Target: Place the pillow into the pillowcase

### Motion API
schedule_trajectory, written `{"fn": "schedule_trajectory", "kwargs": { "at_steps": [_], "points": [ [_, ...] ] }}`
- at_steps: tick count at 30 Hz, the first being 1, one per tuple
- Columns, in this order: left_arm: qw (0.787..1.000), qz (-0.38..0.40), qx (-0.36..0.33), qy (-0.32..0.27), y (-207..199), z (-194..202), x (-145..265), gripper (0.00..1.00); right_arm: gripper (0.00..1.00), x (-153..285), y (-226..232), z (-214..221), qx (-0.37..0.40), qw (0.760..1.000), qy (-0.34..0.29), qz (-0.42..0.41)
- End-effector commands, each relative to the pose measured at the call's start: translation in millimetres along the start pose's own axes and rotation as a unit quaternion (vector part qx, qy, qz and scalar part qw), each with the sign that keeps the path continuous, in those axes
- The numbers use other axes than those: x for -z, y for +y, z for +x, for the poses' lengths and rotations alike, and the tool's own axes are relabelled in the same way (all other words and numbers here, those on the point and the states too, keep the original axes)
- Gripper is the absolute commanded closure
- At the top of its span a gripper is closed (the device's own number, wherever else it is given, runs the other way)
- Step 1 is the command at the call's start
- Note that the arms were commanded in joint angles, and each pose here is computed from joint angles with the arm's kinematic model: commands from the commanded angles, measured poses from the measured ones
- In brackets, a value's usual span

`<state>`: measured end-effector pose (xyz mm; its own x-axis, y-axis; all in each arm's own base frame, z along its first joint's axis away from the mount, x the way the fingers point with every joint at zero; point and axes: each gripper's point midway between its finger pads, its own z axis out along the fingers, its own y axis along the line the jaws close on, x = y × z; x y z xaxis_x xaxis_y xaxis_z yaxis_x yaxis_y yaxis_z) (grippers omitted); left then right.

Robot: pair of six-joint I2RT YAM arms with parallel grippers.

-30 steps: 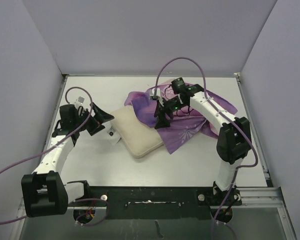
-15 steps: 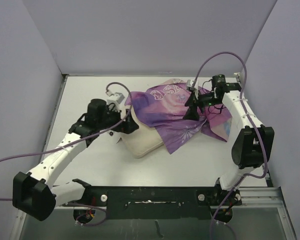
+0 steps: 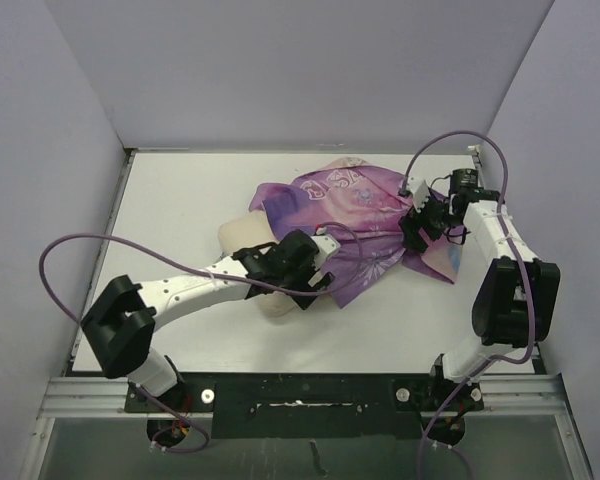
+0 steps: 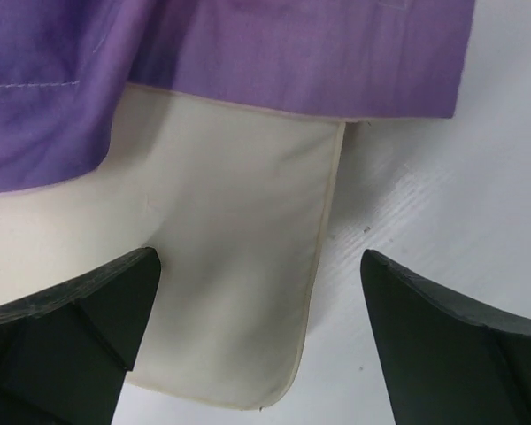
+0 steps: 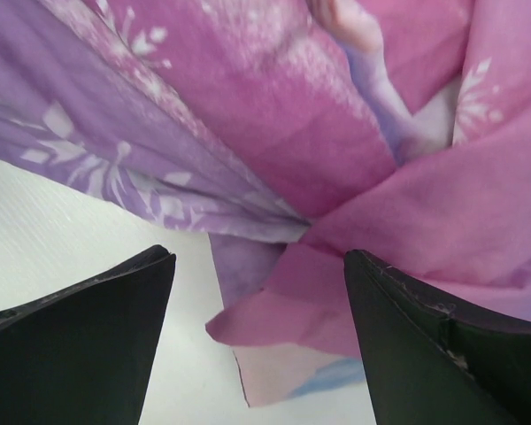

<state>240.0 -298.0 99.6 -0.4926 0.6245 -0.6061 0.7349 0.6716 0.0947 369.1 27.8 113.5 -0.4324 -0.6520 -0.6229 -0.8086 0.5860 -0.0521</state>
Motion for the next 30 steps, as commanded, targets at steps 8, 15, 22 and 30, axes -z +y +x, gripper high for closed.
{"fn": "schedule_trajectory", "kwargs": {
  "at_steps": [8, 15, 22, 30],
  "points": [
    [0.982, -0.151, -0.046, 0.108, 16, 22, -33, 0.19, 0.21, 17, -57, 41, -0.036, 0.987, 0.055, 0.148],
    [0.982, -0.141, -0.022, 0.124, 15, 26, -36, 0.99, 0.37, 1, -67, 43, -0.056, 0.988, 0.052, 0.135],
    [0.996, -0.072, 0.058, 0.007, 30, -24, 7, 1.00, 0.99, 17, -76, 12, -0.055, 0.991, 0.017, 0.124],
    [0.974, 0.029, 0.179, -0.138, 75, -69, 79, 1.00, 1.00, 118, -157, -74, -0.029, 0.962, -0.097, 0.255]
  ]
}}
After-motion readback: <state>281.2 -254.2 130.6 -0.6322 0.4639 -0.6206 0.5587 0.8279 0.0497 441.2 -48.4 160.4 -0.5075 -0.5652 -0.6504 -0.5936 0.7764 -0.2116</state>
